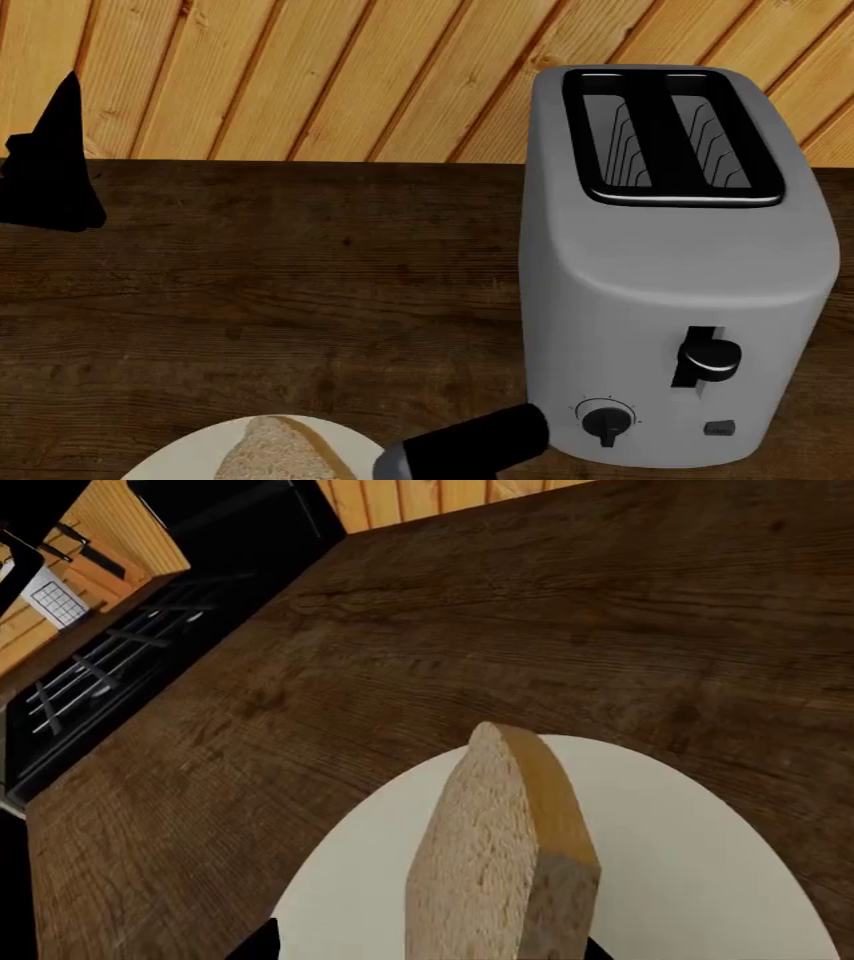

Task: Place the toasted item on a plate.

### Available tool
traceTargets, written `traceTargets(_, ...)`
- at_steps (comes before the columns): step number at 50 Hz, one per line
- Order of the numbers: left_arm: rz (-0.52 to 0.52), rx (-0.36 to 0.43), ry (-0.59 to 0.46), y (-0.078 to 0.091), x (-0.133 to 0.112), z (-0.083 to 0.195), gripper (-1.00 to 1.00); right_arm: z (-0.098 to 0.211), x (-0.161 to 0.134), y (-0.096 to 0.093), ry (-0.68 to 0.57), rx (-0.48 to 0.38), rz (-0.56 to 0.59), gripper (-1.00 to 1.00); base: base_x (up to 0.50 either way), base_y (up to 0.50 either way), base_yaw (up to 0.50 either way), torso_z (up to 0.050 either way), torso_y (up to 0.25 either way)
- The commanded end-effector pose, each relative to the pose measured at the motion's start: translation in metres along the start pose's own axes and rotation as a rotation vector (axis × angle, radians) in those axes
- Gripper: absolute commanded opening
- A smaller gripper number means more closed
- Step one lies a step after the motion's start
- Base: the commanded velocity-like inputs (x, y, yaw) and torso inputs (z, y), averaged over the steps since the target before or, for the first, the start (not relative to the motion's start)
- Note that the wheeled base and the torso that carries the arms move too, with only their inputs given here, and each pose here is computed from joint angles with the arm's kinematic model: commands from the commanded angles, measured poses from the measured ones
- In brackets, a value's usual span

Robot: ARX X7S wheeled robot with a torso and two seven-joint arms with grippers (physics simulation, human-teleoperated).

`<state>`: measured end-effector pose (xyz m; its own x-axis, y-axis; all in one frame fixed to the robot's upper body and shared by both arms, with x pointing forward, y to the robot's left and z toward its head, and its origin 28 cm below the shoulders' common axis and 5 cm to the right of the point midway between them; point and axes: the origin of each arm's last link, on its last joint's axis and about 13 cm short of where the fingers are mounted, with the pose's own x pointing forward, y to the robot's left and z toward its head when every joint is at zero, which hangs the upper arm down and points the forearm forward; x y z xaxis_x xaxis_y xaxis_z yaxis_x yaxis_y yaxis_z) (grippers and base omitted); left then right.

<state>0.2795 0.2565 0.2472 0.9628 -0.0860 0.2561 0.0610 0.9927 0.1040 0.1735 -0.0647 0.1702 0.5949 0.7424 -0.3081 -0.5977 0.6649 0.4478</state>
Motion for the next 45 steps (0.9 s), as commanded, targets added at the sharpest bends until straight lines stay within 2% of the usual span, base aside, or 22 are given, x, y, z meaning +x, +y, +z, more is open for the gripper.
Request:
traceTargets(1, 0.000, -0.003, -0.001, 0.000, 0.000, 0.000, 1.00, 0.002, -0.001, 0.004, 0.005, -0.014, 0.007, 1.00, 0.00, 0.00, 0.00, 0.000, 0.000)
traceTargets(12, 0.001, -0.004, -0.002, 0.000, -0.001, 0.000, 1.00, 0.016, -0.005, 0.009, -0.021, -0.093, -0.006, 1.00, 0.00, 0.00, 0.00, 0.000, 0.000)
traceTargets(45, 0.009, -0.009, -0.004, 0.002, -0.003, 0.000, 1.00, 0.044, -0.010, 0.012, -0.065, -0.188, -0.042, 1.00, 0.00, 0.00, 0.00, 0.000, 0.000)
